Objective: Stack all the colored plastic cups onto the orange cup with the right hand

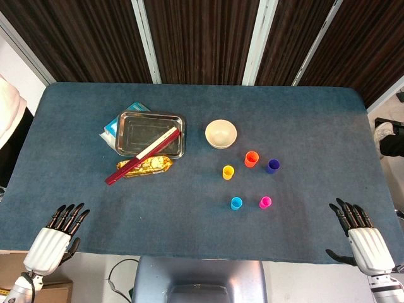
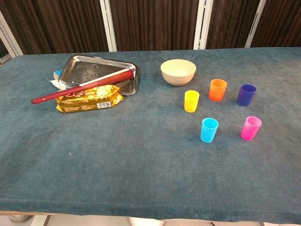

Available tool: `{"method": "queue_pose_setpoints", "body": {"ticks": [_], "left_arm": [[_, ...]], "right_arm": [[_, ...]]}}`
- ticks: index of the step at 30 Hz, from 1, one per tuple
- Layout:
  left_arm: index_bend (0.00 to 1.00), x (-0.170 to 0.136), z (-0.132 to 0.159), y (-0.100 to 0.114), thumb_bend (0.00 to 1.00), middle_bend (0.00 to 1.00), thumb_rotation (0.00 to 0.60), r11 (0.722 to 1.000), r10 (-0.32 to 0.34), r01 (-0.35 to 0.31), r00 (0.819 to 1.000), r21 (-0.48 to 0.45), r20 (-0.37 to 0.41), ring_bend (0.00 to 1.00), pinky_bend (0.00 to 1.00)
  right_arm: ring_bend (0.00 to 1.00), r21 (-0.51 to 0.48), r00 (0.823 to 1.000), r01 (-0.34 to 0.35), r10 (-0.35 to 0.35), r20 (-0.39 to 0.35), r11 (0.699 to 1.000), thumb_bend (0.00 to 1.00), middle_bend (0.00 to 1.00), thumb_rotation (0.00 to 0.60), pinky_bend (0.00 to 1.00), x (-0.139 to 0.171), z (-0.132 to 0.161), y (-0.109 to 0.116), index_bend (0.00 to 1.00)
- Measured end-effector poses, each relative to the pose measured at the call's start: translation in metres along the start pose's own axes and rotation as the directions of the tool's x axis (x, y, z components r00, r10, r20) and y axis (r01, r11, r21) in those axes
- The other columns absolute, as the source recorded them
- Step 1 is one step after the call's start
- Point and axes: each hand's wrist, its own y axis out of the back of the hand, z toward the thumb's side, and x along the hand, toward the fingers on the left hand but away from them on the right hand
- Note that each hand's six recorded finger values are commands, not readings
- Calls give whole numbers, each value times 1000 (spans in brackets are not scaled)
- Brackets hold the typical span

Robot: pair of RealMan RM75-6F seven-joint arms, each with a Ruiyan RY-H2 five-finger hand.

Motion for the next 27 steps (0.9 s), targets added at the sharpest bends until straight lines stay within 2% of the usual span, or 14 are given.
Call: {"method": "queue_pose_setpoints", "body": {"ticks": [7, 12, 15, 20, 25, 27], "left_arm": [[0, 5, 1, -4, 507, 0, 600, 1000, -13, 14, 1000, -4, 8, 0, 92], [0, 7, 0, -4, 507, 0, 600, 1000, -17, 17, 1000, -7, 5, 0, 93], [0, 5, -1, -3, 508, 0, 600, 1000, -15, 15, 1000, -5, -2, 0, 92], [0, 2, -5, -2, 507, 0, 600, 1000, -10, 10, 1000, -3, -18, 0, 93], [0, 0, -6, -1, 507, 0, 600, 1000, -9, 9, 1000, 0, -23, 0, 92], [0, -1, -7, 0, 508, 0, 600, 1000, -8, 8, 1000, 1, -22, 0, 92]], "right_arm": [[0, 7, 1000, 10, -10, 27, 1000, 246, 0, 600, 0, -5, -7, 1, 0], [0, 18, 1000, 11, -11, 21, 1000, 245, 0, 600, 0, -34, -7, 1, 0], [0, 25, 1000, 5, -5, 14, 1000, 246, 0, 600, 0, -65, -4, 3, 50], [0, 53, 1000, -20, 20, 7, 998, 246, 0, 600, 0, -135, 7, 6, 216], [0, 115, 999, -43, 41, 16, 992, 264, 0, 600, 0, -202, 22, 5, 304], [0, 133, 999, -51, 49, 17, 990, 290, 0, 600, 0, -219, 28, 3, 345]]}}
